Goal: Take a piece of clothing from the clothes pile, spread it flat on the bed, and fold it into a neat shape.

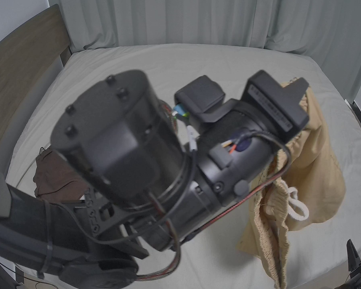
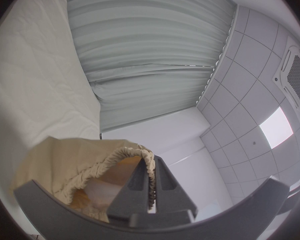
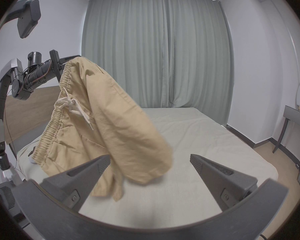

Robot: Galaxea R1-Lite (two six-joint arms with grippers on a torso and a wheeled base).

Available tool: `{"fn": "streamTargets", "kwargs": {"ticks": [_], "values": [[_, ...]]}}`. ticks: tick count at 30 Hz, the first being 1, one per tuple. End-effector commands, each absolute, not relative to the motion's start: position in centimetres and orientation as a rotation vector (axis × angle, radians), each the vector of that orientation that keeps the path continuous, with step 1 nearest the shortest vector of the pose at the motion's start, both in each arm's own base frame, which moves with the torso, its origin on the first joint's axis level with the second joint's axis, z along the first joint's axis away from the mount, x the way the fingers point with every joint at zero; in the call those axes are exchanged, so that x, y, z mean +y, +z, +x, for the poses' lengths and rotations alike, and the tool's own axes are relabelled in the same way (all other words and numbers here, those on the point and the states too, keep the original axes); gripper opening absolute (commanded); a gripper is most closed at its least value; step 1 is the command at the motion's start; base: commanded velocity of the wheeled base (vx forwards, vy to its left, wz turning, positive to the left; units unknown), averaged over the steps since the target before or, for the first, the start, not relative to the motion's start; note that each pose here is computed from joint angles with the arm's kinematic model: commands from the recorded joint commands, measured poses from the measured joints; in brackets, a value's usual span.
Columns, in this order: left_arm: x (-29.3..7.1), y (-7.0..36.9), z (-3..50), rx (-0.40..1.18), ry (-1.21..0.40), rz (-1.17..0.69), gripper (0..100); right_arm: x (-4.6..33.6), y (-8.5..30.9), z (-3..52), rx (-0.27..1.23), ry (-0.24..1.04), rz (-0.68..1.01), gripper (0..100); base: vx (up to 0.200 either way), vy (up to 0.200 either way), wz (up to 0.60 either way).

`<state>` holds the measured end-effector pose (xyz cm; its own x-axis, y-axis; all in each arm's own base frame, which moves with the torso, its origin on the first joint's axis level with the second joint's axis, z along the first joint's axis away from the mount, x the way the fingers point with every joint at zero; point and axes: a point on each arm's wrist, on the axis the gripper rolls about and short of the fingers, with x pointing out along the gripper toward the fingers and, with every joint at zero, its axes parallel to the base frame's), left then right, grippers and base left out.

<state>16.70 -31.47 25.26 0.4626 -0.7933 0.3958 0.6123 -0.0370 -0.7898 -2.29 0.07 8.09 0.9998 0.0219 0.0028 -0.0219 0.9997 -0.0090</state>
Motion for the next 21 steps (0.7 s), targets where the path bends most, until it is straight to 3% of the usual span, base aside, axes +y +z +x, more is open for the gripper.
{"fn": "streamTargets", "kwargs": {"ticks": [1,6,14,21], "values": [[-26.8,23.8,18.3,0.219,-1.004,-1.090,0,0.1,7.6,-2.3,-0.002,0.023,-0.009,100,0.000,0.000,0.00],[-24.0,18.3,20.4,0.255,-0.845,-0.899,0,0.1,7.6,-2.3,-0.002,0.021,-0.009,100,0.000,0.000,0.00],[-20.4,10.8,22.2,0.238,-0.751,-0.671,0,0.1,7.6,-2.3,-0.002,0.021,-0.009,100,0.000,0.000,0.00],[-18.4,9.9,22.7,0.268,-0.721,-0.608,0,0.1,7.6,-2.3,-0.002,0.023,-0.009,100,0.000,0.000,0.00]]}}
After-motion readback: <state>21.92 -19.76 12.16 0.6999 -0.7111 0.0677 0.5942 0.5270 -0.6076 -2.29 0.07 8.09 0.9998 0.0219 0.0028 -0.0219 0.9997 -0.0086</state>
